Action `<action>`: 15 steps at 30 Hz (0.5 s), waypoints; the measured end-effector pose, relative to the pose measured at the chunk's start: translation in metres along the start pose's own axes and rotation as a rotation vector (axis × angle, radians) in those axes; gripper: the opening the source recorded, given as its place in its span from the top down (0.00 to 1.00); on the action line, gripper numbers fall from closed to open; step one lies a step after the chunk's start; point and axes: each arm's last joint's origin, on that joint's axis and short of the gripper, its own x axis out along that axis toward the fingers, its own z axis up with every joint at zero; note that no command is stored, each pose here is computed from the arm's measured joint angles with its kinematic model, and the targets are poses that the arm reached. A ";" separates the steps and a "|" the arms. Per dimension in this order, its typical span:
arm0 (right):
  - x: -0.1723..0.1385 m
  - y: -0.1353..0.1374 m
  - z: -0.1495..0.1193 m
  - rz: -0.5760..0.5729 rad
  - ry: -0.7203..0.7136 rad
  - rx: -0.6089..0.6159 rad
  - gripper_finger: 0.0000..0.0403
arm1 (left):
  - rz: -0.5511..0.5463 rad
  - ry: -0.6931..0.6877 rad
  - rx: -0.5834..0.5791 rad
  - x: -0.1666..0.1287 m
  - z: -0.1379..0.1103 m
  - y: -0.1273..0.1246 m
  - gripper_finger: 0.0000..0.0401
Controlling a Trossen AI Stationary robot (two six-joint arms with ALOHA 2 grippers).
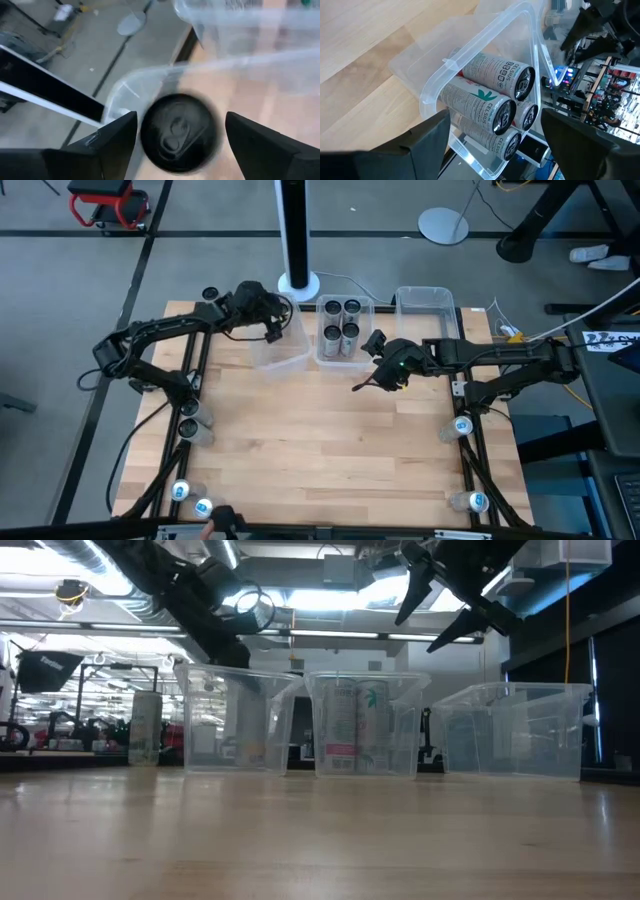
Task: Sort soda cans
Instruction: Put the top right white and black starfruit soda can into the left transparent bin, then put the top white and black starfruit soda can into the left transparent bin
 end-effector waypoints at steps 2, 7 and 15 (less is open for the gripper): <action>0.000 0.000 0.000 0.000 0.000 0.000 0.22 | 0.008 -0.010 -0.009 -0.001 0.001 0.001 0.27; 0.000 0.000 0.000 0.000 0.000 0.000 0.22 | 0.007 -0.007 -0.006 -0.001 0.001 0.001 0.27; 0.000 0.000 0.000 0.000 0.000 -0.007 0.22 | 0.003 -0.007 -0.067 -0.011 0.008 0.000 0.26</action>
